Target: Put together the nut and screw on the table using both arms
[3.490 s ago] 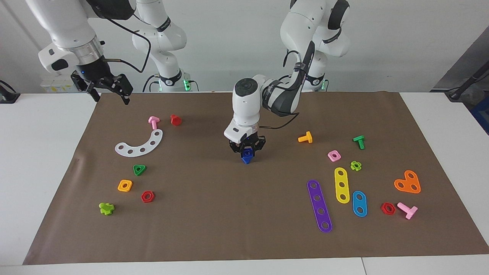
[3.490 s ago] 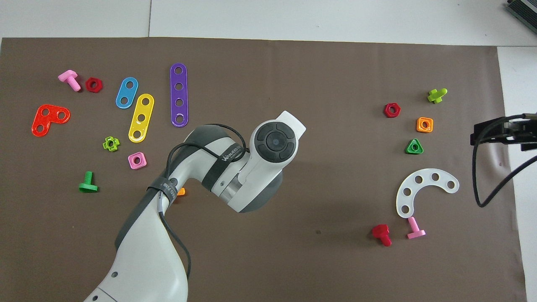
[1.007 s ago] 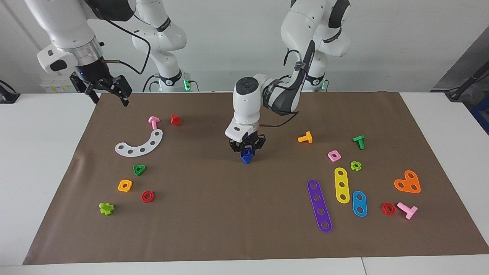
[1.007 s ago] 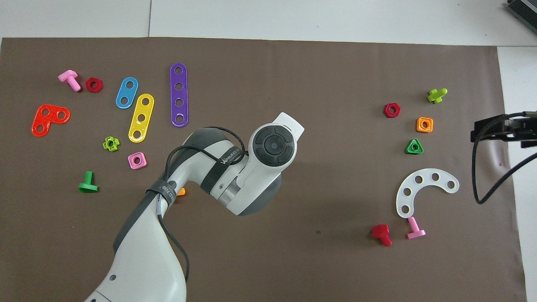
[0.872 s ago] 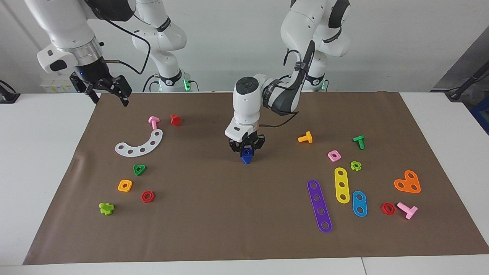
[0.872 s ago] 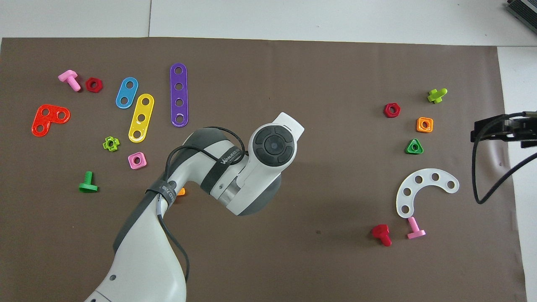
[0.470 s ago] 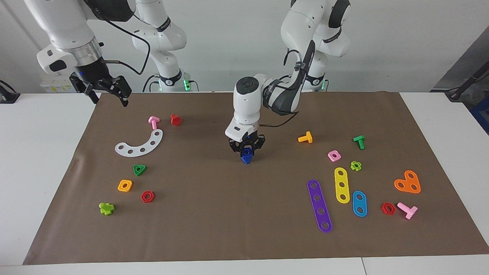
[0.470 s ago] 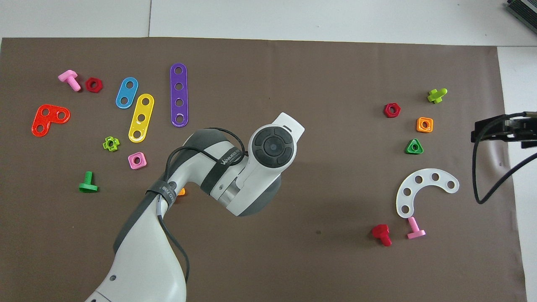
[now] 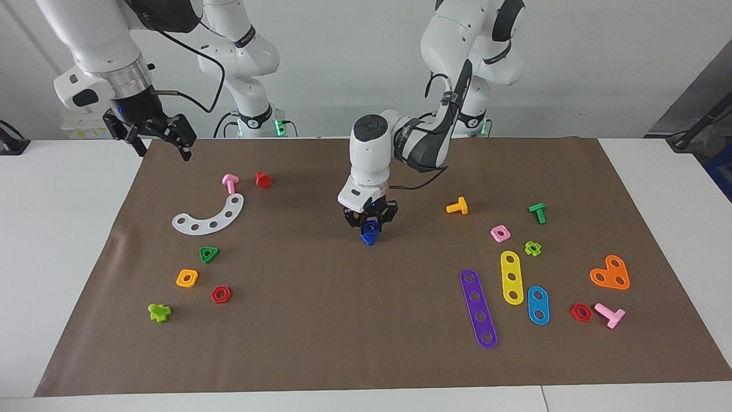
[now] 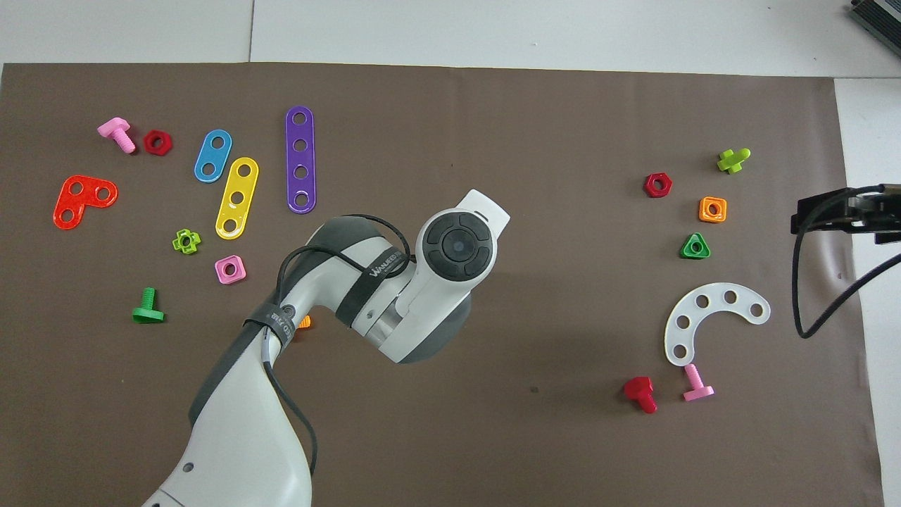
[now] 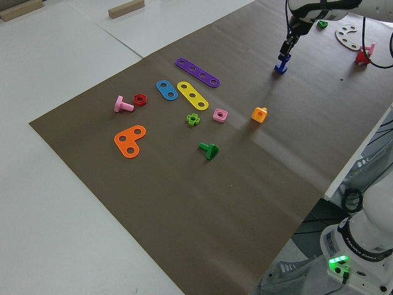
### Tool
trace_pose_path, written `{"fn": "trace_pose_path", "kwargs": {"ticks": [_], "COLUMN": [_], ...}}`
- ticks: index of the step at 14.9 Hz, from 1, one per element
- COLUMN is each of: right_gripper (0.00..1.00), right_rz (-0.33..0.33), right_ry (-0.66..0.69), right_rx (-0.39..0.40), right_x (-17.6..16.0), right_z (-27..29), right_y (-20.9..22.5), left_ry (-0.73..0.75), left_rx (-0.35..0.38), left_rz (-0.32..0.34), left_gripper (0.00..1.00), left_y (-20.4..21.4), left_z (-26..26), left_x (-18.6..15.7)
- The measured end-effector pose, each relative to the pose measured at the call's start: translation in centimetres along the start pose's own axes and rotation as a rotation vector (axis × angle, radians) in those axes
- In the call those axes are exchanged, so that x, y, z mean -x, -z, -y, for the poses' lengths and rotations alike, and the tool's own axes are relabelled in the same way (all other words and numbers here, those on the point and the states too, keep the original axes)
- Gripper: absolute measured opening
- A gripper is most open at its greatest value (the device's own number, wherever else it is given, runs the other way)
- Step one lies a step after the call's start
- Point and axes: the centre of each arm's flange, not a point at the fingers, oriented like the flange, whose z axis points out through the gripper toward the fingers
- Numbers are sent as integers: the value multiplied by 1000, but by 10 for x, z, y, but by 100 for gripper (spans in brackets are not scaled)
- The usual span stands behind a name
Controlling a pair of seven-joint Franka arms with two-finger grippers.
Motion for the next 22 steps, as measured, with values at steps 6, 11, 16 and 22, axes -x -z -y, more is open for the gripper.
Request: {"fn": "trace_pose_path", "kwargs": {"ticks": [6,11,16,22], "right_gripper": [100,100,100,100], "right_rz": [3,3,3,2], "right_ry": [0,0,0,0], "right_rx": [0,0,0,0], "right_x": [0,0,0,0], "right_z": [0,0,0,0], "right_y": [-1,-1,-1,-1], "left_ry": [3,2,1,1], "left_rx": [8,17,12,11], "left_rz": [-9,-16,-11,-10], "left_gripper": [46,59,90,91], "left_y": [-1,-3,-7,-8], "left_z": [1,3,4,4], "left_x": [-2,0,3,3]}}
